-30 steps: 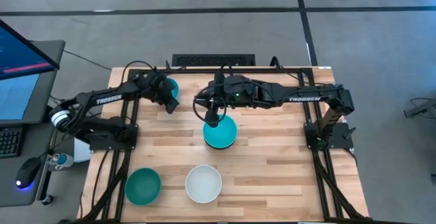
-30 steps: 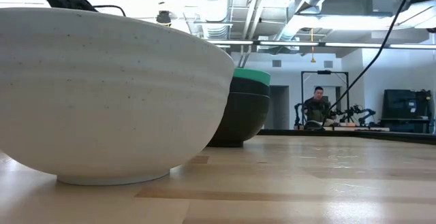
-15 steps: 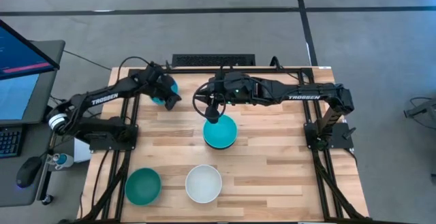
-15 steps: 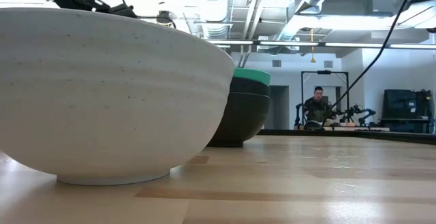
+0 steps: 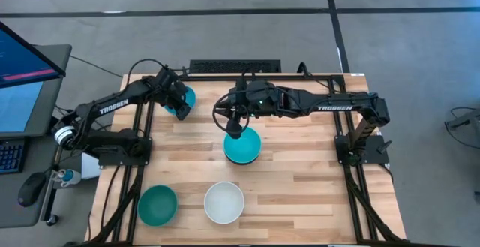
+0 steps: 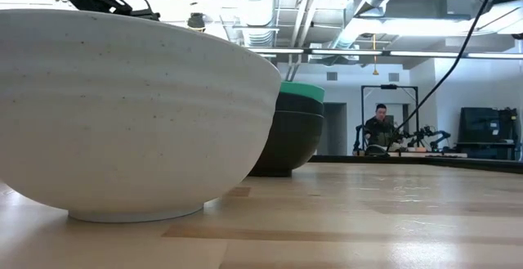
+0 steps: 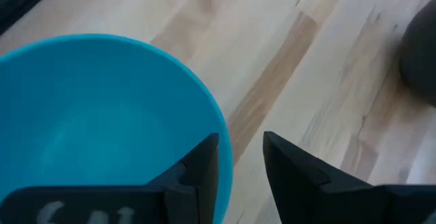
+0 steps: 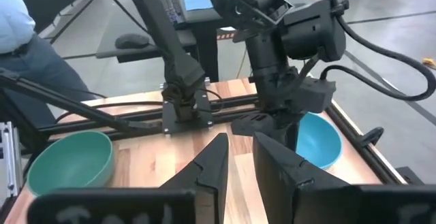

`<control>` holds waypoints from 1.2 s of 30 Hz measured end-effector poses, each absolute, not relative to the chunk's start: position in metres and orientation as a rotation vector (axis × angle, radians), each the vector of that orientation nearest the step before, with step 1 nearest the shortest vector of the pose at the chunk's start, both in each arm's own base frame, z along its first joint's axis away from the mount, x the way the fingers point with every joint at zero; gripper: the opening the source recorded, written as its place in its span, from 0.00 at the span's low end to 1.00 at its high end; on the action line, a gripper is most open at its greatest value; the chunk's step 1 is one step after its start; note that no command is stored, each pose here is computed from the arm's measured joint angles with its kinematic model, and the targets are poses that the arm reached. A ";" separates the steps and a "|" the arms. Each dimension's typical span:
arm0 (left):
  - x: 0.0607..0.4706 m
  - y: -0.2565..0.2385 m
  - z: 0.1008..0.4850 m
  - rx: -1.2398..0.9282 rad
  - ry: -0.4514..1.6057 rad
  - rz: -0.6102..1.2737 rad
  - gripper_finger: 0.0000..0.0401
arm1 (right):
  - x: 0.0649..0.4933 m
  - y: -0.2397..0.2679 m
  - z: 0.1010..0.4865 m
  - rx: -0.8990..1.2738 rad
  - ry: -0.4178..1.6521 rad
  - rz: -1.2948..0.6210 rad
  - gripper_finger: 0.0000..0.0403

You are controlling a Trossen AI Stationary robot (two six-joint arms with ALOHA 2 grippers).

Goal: Nest bowls inside each other
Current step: Stack the blue bowl on top of the light blue bowl

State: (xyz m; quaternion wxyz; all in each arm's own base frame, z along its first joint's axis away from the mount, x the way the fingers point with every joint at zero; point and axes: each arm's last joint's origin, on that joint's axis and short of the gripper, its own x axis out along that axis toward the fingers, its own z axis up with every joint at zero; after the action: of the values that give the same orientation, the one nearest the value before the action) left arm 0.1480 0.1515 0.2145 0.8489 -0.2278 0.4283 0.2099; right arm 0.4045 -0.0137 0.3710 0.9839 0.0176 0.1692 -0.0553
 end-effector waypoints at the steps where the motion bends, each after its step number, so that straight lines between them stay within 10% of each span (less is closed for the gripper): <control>1: 0.148 0.152 0.214 -0.472 0.908 0.450 0.27 | 0.405 -0.014 0.371 0.035 0.340 -0.111 0.23; 36: 0.168 0.163 0.177 -0.502 1.056 0.436 0.24 | 0.405 -0.013 0.371 0.036 0.340 -0.109 0.23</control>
State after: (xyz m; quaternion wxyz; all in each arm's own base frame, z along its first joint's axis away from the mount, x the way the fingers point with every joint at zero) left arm 0.1677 0.1634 0.1769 0.8116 -0.2352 0.4943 0.2042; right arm 0.4046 -0.0129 0.3711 0.9840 0.0180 0.1689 -0.0544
